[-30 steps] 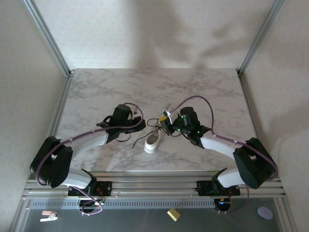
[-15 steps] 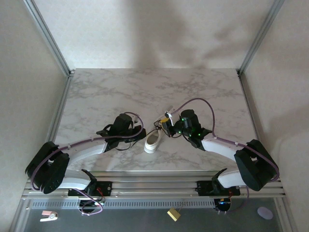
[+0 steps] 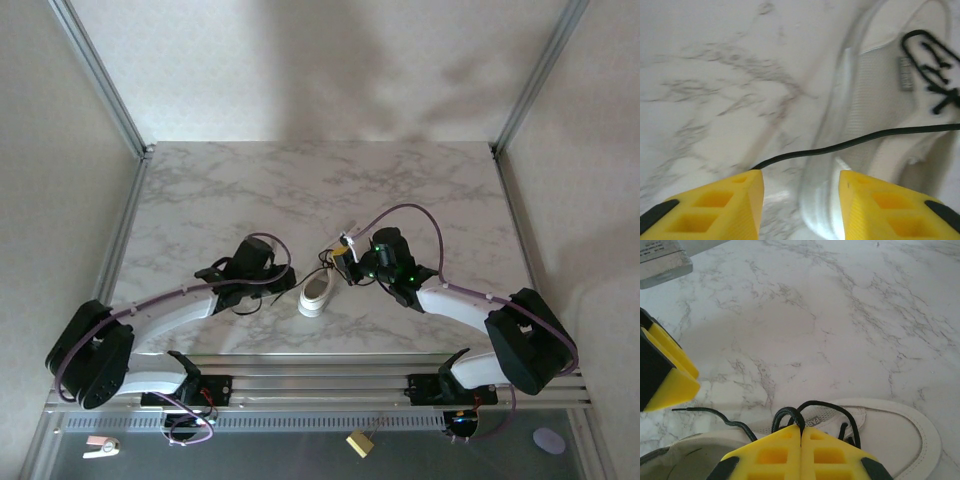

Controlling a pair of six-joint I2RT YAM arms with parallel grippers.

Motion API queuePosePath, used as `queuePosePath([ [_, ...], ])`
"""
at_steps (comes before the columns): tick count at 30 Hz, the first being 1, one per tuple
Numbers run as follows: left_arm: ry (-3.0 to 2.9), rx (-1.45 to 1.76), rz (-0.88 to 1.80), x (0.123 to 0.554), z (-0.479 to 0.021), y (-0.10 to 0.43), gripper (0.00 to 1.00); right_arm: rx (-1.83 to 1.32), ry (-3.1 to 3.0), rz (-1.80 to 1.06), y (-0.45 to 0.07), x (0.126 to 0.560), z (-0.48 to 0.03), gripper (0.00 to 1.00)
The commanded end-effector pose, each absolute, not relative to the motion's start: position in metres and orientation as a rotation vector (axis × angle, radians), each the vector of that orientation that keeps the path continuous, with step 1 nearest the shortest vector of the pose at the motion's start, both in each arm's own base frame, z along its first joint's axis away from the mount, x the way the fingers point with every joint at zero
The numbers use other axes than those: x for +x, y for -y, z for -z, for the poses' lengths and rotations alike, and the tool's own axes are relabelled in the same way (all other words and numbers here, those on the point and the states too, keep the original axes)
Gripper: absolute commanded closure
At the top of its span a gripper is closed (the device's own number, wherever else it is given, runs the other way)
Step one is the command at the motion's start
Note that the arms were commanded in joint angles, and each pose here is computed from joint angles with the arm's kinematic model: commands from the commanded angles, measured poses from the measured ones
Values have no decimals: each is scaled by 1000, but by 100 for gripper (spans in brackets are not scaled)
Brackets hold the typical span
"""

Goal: Tie the shoes

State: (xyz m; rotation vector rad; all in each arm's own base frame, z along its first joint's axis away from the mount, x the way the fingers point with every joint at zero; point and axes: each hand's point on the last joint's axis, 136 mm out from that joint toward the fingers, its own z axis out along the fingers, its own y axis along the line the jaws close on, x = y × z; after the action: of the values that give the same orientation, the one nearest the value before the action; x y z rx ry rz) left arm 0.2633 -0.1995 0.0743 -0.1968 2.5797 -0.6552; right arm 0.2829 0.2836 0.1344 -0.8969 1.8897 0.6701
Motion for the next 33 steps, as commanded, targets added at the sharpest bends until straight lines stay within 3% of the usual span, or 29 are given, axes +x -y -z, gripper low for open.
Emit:
queuePosePath([
  [1,-2639,-191,429,251,-66,169,59,-925,-1875,-639,-288,286,-140,100],
  [22,-2783,65,81,245,-31,171,63,-928,-1864,-624,-286,285,-142,100],
  [33,-2837,124,132,239,-10,185,67,-929,-1868,-612,-284,286,-141,100],
])
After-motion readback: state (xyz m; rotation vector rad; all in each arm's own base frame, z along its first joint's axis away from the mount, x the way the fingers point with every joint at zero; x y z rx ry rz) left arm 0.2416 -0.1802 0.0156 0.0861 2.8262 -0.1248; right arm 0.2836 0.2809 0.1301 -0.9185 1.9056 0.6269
